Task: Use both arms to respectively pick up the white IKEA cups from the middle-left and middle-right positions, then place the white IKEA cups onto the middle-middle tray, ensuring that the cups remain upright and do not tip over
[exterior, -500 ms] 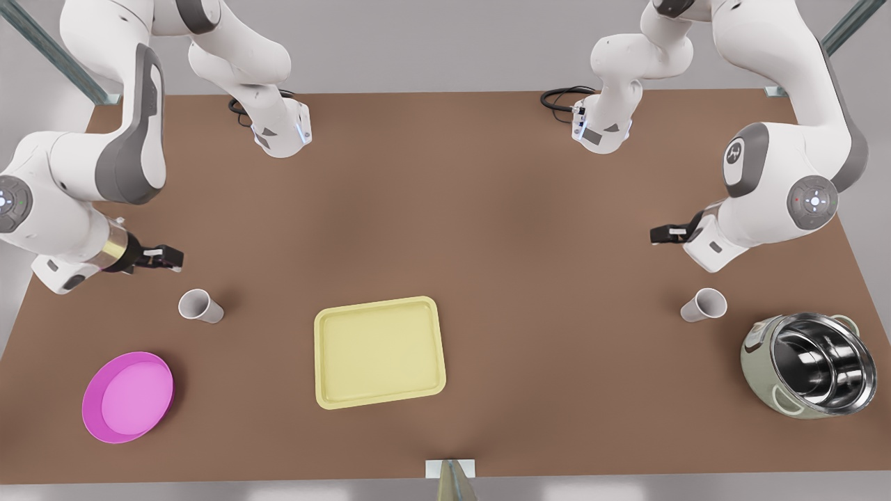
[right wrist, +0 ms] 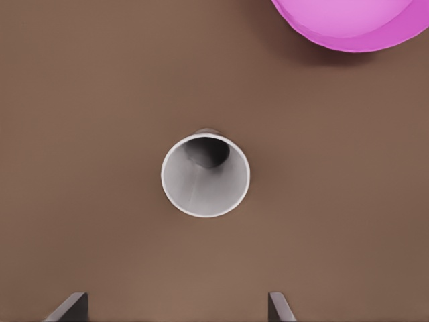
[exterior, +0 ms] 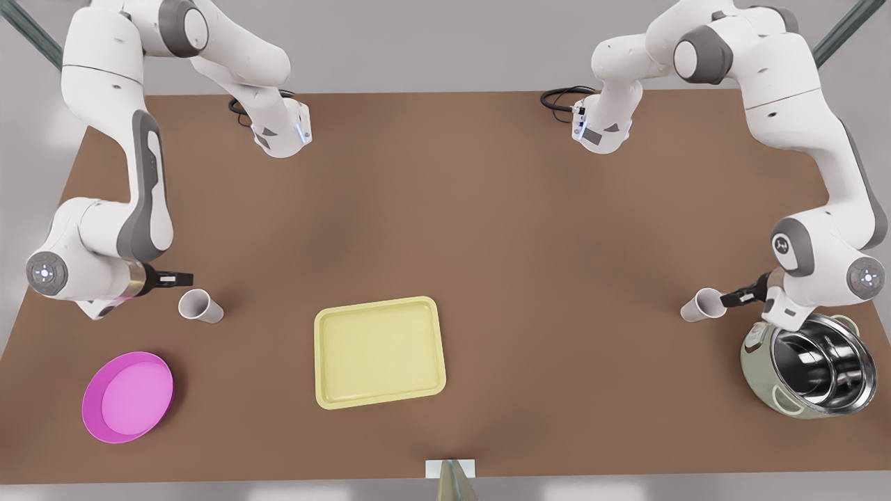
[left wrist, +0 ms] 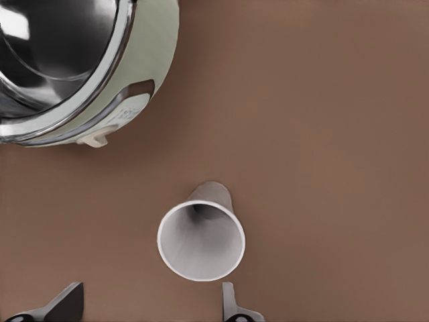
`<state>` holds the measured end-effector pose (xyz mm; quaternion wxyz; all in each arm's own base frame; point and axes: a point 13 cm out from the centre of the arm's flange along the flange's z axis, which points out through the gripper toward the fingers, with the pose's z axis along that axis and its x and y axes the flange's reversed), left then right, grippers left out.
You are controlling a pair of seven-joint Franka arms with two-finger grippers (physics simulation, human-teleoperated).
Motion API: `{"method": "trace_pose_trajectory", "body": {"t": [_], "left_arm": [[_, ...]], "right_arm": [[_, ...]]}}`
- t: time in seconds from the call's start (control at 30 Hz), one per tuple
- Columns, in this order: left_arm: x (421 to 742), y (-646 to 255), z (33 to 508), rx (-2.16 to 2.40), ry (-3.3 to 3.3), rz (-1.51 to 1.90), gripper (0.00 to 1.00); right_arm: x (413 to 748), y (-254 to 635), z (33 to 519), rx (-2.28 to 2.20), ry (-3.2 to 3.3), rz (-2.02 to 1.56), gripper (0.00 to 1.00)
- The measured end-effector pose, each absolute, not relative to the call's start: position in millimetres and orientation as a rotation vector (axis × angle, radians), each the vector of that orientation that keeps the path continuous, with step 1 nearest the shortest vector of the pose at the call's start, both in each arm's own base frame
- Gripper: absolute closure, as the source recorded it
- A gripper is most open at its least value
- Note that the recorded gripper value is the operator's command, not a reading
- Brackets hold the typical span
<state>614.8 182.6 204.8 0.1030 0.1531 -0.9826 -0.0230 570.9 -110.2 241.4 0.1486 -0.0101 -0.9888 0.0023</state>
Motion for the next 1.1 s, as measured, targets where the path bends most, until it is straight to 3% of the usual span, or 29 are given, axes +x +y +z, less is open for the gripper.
{"method": "trace_pose_trajectory", "body": {"t": [0.13,0.27,0.4,0.43,0.57,0.77,0.83,0.9,0.97,1.0,1.1], "left_arm": [[624,193,177,0.431,-2.94,-0.081,0.0],[613,193,150,0.403,-2.935,-0.078,0.0],[611,192,127,0.379,-2.928,-0.076,0.0],[610,191,121,0.373,-2.924,-0.075,0.05],[611,186,107,0.375,-2.922,-0.058,0.53],[620,166,107,0.389,-2.937,0.002,0.79],[634,145,115,0.348,-2.964,0.007,0.79],[662,104,134,0.294,-3.017,0.032,0.79],[689,36,157,0.228,-3.067,0.092,0.79],[701,-12,171,0.188,-3.089,0.141,0.79],[706,-147,201,0.105,-3.12,0.203,0.79]], "right_arm": [[553,-129,188,-0.08,-2.853,-0.023,0.0],[569,-140,146,-0.096,-2.915,-0.028,0.0],[584,-150,137,-0.11,-2.979,-0.018,0.0],[586,-152,136,-0.11,-2.989,-0.016,0.0],[582,-154,122,-0.11,-2.992,-0.02,0.0],[577,-153,99,-0.105,-2.98,-0.031,0.0],[577,-153,94,-0.102,-2.978,-0.033,0.02],[578,-153,93,-0.098,-2.981,-0.032,0.47],[579,-153,93,-0.09,-2.985,-0.034,0.73],[579,-152,93,-0.084,-2.987,-0.037,0.79],[582,-147,94,-0.059,-2.993,-0.056,0.79]]}}
